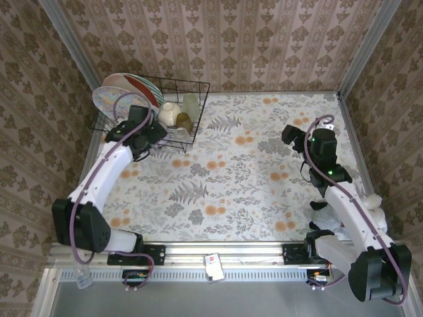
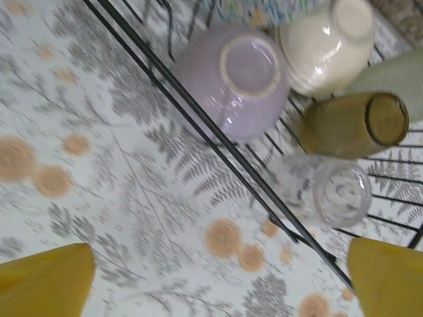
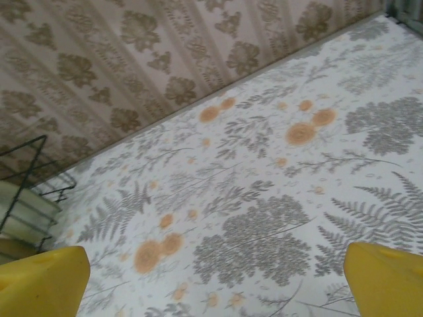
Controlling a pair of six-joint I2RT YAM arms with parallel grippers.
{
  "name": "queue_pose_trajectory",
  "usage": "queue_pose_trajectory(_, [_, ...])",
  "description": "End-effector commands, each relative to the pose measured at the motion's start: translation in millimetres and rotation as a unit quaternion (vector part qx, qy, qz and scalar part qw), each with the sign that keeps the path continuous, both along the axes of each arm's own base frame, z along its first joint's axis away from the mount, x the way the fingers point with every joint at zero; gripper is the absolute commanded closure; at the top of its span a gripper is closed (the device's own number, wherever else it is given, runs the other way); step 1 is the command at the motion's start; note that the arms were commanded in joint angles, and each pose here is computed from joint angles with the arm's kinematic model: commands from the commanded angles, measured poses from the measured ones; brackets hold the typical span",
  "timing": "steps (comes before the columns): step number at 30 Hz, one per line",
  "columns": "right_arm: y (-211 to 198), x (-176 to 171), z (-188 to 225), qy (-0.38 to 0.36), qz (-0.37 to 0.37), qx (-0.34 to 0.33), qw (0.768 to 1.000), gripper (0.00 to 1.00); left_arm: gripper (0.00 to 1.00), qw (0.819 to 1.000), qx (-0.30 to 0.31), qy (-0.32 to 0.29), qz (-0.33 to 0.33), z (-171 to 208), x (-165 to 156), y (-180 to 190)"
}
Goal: Unload the mixed dishes from the dish rack
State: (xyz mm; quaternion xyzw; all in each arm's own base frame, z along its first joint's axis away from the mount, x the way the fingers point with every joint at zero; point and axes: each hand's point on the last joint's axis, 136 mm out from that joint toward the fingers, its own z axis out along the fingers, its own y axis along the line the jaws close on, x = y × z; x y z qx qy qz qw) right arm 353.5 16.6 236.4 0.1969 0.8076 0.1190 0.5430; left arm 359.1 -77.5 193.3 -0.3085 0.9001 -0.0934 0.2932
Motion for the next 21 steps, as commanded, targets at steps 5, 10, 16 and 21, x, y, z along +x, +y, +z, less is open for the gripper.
queue_pose_trajectory(5, [29.5,-25.6,13.8,0.005,0.064,-0.002,0.998,0.0,0.4,0.987,-0.107,0.055,0.108,-31.6,12.3,-23.1])
queue_pose_trajectory(10, [47.9,-36.2,19.3,-0.005,0.111,-0.002,0.994,0.0,0.46,0.981,-0.121,0.078,0.132,-45.3,29.8,-31.7])
queue_pose_trajectory(16, [69.0,-42.7,21.0,-0.016,0.164,0.006,0.986,0.0,0.46,0.976,-0.133,0.076,0.157,-57.8,45.3,-32.4])
queue_pose_trajectory(21, [73.0,-43.3,17.9,-0.013,0.173,0.005,0.985,0.0,0.52,0.971,-0.143,0.088,0.171,-69.2,50.8,-33.1])
